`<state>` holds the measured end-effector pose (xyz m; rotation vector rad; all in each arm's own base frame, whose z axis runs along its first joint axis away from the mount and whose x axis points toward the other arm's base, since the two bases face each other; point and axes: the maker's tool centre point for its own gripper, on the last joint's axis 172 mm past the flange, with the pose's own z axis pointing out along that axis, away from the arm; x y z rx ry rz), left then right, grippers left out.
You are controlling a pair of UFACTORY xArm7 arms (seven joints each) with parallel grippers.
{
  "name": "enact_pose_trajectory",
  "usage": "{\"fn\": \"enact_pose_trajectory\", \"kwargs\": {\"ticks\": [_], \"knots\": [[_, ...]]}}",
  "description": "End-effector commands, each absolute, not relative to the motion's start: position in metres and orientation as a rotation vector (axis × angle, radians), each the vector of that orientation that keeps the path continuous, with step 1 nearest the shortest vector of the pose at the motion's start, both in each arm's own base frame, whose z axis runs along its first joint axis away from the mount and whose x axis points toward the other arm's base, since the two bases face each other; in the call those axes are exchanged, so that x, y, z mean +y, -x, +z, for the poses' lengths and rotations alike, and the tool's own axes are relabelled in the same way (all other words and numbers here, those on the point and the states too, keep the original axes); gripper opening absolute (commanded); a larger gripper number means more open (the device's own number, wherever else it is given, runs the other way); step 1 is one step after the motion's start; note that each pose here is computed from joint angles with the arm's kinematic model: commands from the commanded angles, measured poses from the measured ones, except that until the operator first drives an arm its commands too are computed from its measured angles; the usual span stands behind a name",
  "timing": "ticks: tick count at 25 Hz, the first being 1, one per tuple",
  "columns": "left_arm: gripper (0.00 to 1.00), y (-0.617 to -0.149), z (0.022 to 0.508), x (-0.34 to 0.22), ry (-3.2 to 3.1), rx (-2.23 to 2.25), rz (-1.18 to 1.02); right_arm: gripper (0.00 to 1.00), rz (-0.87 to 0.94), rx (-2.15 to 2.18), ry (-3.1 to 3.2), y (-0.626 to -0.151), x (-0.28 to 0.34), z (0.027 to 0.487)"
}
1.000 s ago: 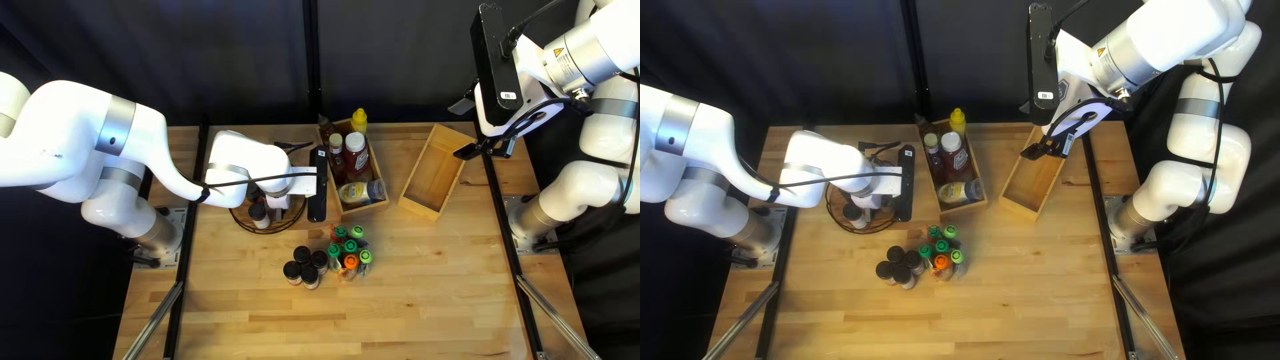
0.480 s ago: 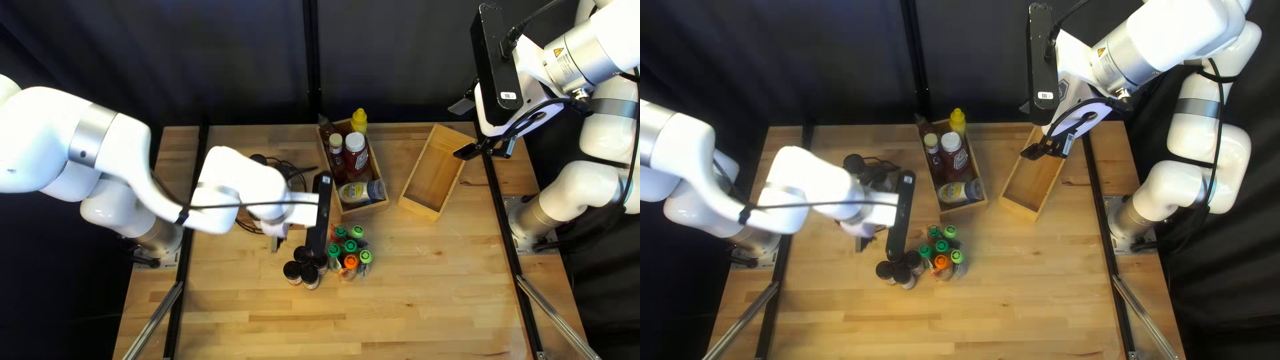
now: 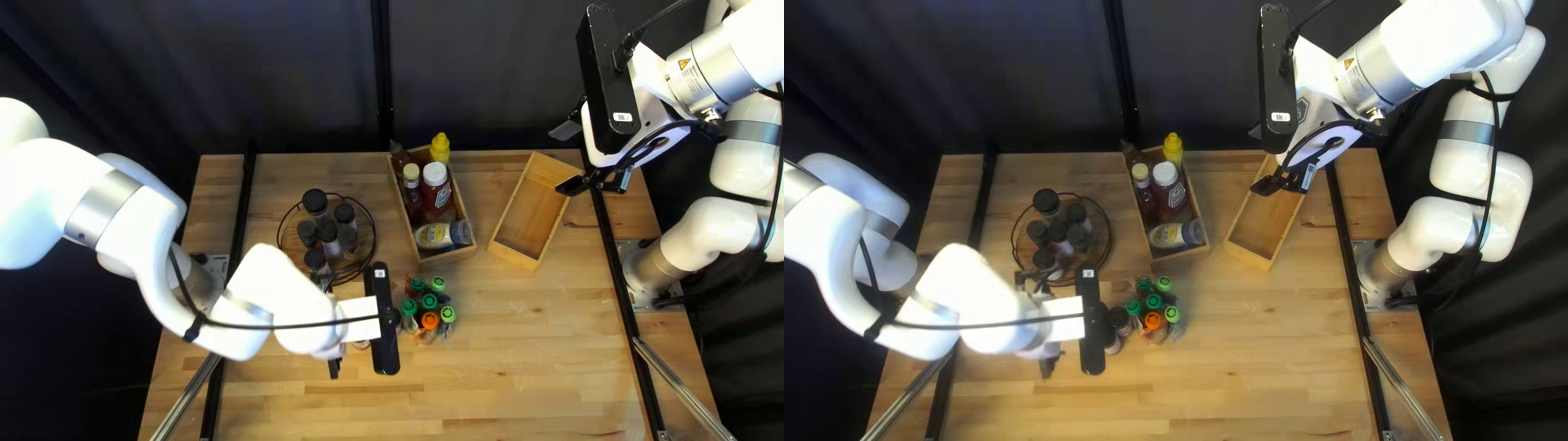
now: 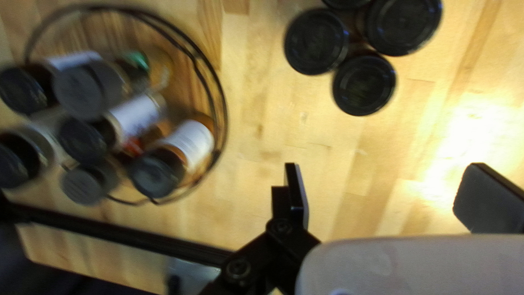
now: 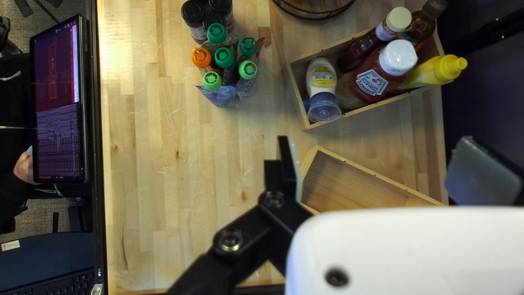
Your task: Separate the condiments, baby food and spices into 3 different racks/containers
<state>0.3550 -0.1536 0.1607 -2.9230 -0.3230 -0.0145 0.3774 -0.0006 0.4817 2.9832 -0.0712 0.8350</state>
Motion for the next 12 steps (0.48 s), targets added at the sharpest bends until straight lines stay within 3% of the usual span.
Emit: {"fn": "enact_pose_trajectory", "kwargs": {"ticks": [1, 12], "knots": [[1.0, -0.355, 0.139, -0.142, 2.903, -0.435, -0.055, 1.0, 0.835, -0.071, -2.983, -0.377, -0.001, 0.482], [1.0, -0.376, 0.112, -0.123, 2.905, -0.503, -0.132, 1.0, 0.835, -0.071, -2.983, -0.377, -0.001, 0.482]]}}
